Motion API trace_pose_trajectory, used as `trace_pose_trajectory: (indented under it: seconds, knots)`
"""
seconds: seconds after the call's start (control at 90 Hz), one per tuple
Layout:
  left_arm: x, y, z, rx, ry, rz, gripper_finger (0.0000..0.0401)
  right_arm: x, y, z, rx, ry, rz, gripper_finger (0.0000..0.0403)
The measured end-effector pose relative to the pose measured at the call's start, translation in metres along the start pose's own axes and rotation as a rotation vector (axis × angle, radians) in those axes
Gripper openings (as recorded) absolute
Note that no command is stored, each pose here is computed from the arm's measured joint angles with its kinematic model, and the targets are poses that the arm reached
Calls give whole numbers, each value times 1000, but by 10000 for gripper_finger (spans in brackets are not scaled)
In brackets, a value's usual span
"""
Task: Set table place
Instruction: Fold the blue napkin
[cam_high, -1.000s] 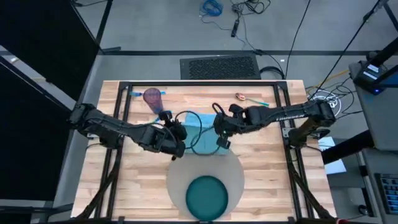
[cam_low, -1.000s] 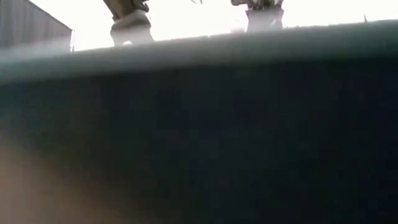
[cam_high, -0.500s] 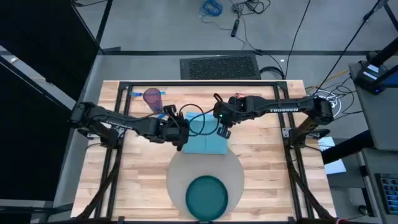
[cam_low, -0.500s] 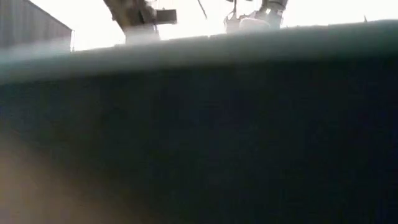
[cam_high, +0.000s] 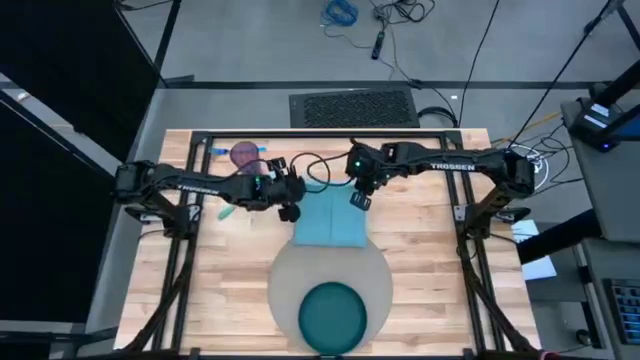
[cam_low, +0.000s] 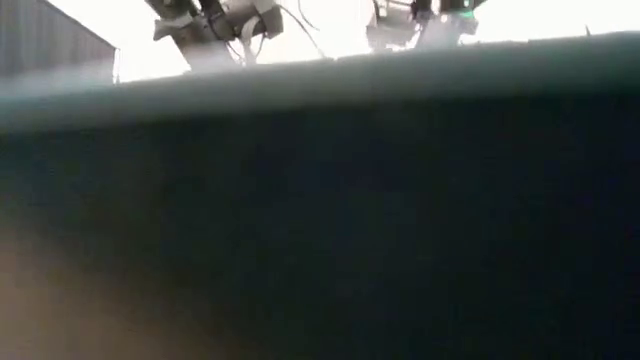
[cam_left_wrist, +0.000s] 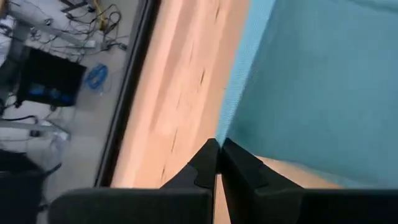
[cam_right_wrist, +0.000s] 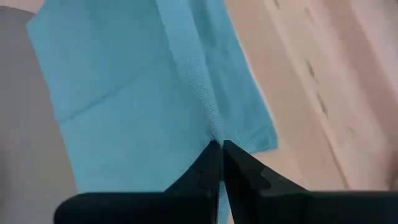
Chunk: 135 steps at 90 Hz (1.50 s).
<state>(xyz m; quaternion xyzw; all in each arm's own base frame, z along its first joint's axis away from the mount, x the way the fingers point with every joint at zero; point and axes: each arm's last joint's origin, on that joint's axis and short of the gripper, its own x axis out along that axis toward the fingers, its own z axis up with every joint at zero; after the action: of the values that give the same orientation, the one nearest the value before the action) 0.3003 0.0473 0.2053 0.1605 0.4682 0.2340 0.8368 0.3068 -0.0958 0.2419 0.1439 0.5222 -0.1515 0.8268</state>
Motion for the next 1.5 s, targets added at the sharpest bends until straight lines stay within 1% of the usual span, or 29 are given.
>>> trace_pose_trajectory:
  seconds: [0.122,0.244,0.344,0.456,0.656,0.811,0.9,1.011,1.133,1.267,1.411,1.5]
  knots:
    - [9,3,-7,-27,-18,-44,0,12,-12,-6,24,-16,9,0]
    - [20,7,-12,-43,-13,-56,0,22,-21,-11,39,-37,38,0]
    - [29,11,-14,-65,-9,-70,0,26,-28,-13,50,-50,32,0]
    - [39,10,-19,-58,18,-77,0,27,-33,-13,53,-63,41,0]
    - [41,10,-18,-68,4,-81,0,29,-35,-15,54,-50,61,0]
    - [41,9,-18,-67,0,-113,0,29,-34,-15,58,-50,62,2]
    - [41,9,-19,-65,3,-116,0,29,-34,-15,58,-47,62,10]
    - [41,8,-21,-54,29,-122,3,29,-34,-15,61,-42,60,29]
    - [41,8,-23,-48,43,-126,26,29,-35,-16,62,-39,49,60]
    - [41,8,-23,-47,48,-124,72,29,-36,-16,64,-40,-2,100]
    - [41,10,-18,-78,3,-73,126,29,-37,-16,73,-41,-25,138]
    - [41,12,-14,-114,-36,-41,149,29,-37,-16,70,-46,-25,155]
